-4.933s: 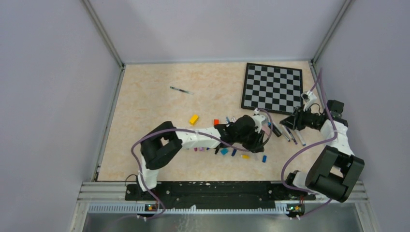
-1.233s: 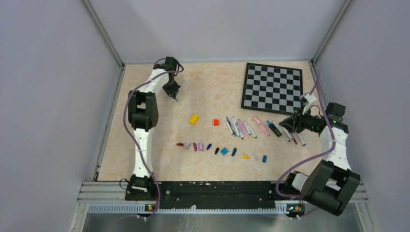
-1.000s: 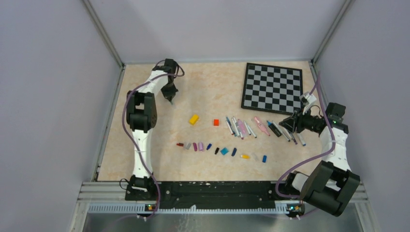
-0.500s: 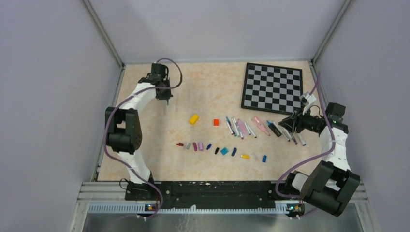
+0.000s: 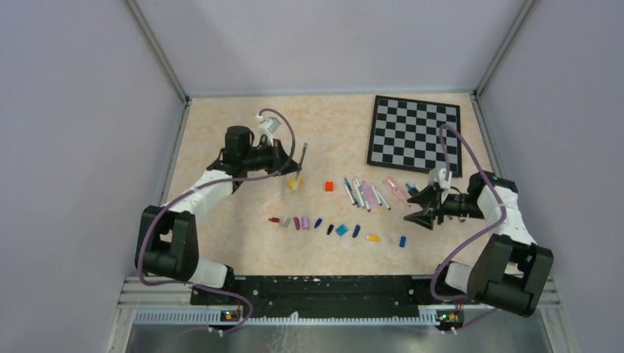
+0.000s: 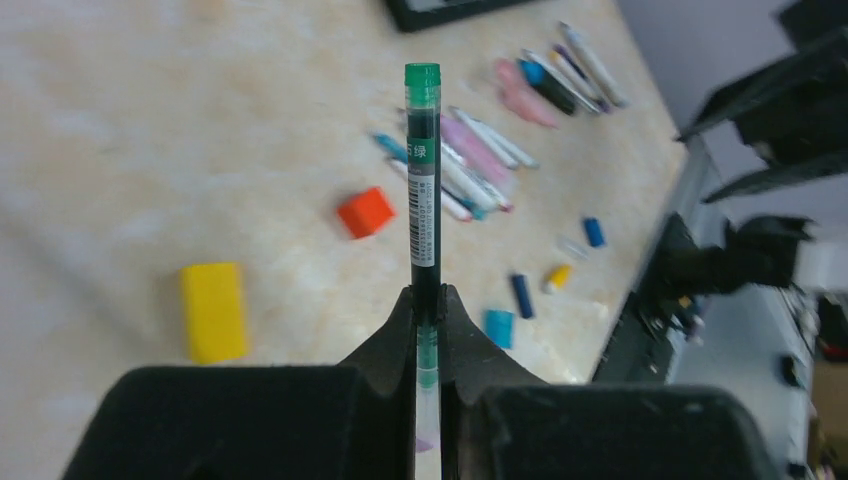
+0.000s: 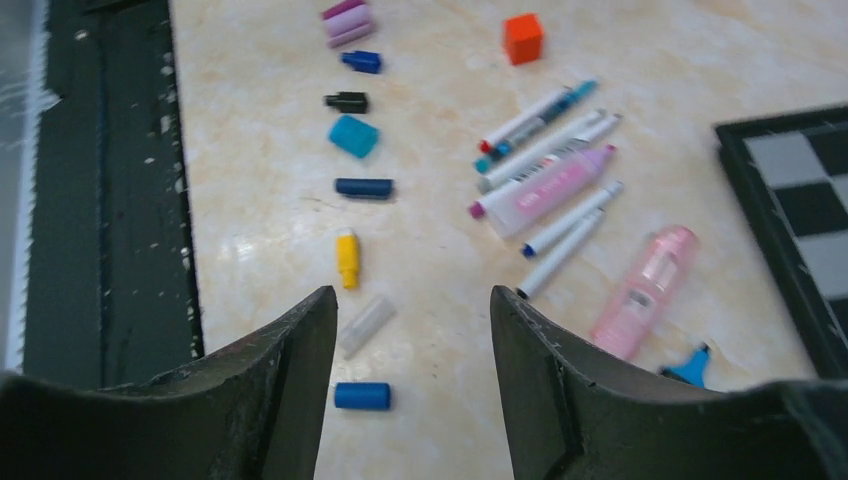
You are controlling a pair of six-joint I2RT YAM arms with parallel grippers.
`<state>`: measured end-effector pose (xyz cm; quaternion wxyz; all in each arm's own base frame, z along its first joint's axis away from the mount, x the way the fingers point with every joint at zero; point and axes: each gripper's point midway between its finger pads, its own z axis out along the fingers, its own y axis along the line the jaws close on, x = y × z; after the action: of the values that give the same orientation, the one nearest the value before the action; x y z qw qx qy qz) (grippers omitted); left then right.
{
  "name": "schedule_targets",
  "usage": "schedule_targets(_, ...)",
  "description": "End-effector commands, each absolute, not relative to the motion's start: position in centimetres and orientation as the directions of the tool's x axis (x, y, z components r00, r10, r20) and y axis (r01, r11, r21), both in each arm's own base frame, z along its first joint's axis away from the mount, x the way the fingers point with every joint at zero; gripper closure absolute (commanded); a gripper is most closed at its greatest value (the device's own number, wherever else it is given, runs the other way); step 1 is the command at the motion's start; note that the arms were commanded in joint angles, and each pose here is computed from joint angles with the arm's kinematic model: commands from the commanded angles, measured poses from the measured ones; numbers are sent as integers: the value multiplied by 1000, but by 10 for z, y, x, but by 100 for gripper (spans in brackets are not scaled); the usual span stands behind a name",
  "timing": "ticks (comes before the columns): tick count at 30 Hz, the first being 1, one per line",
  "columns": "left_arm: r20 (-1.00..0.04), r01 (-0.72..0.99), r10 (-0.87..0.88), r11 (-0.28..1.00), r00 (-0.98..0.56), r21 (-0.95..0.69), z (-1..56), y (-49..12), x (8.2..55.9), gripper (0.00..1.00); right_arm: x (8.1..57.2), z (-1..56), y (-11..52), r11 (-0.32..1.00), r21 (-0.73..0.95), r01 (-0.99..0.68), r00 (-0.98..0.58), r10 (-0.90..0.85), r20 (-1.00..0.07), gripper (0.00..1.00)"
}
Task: Open the pen caps
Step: Pick up the pen from the center of the board.
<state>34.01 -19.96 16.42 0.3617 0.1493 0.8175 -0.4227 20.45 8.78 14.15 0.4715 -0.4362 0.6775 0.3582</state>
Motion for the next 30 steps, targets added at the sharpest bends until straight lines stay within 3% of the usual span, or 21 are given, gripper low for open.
schedule_targets(1,-792,763,-19,258,-610,-593,218,-265,285,100,180,156,118,68,-200,-977,172,-292,-941,43)
schedule_targets(9,-690,702,138,72,-711,-709,191,-340,240,100,193,189,139,-140,-381,-914,406,-325,-854,42)
schedule_targets(16,-645,661,249,-26,-722,-750,186,-375,214,100,208,196,157,-282,-505,-816,577,-440,-688,41)
schedule_targets(30,-578,598,369,-74,-727,-798,167,-409,181,100,194,178,174,-459,-498,-736,674,-417,-611,43)
